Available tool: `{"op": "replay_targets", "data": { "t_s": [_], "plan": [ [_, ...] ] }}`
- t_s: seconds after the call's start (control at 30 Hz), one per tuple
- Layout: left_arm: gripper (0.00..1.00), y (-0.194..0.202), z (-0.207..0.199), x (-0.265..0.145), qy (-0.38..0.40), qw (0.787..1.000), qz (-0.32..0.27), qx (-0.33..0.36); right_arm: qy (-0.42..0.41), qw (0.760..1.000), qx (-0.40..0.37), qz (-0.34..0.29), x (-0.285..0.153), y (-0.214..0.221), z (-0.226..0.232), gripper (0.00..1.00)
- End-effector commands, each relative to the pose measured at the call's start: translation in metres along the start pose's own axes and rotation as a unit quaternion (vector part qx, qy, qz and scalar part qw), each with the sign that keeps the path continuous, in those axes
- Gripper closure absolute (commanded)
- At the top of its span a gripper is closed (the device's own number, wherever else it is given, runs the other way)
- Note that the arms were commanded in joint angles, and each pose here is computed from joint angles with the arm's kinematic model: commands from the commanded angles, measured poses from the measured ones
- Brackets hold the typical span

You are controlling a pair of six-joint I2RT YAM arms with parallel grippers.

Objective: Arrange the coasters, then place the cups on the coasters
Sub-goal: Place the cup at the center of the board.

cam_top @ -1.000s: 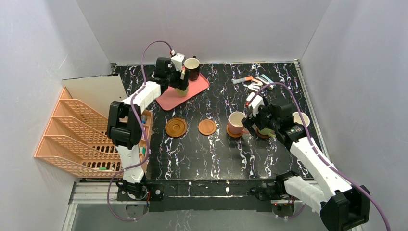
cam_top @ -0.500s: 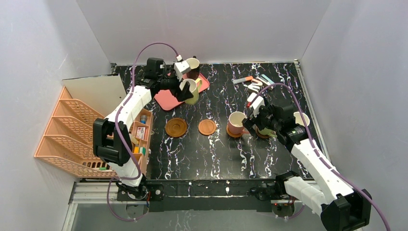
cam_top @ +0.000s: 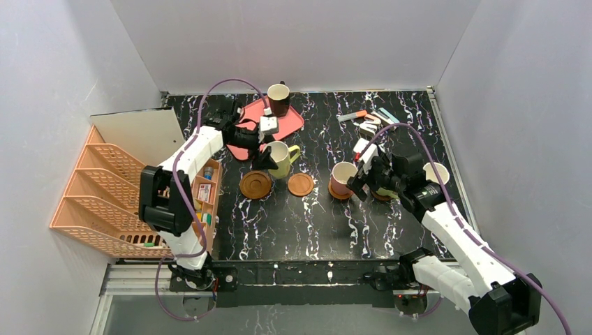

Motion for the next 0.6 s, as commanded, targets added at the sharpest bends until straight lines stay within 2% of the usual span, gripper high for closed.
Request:
{"op": "replay_targets", "data": {
  "t_s": [0.0, 0.57],
  "plan": [
    [0.87, -0.001, 0.000, 0.006, 0.033, 0.998, -0.039, 0.034, -0.017, 0.999, -0.024, -0.022, 0.002, -0.011, 0.008, 0.01],
    [0.86, 0.026, 0.015, 0.024, 0.048, 0.999, -0.021, 0.014, -0.013, 0.999, -0.033, -0.011, 0.007, -0.004, 0.009, 0.01]
  ]
}}
Point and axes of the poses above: each gripper's point midway between its finger pads, its own x axis out along the fingers, its own z axis along the line the jaws close on, y = z × x, the point moved 10 cm from there along -x, back along the fingers, and after that the axes turned 15 degrees about x, right-handed, at the moved point
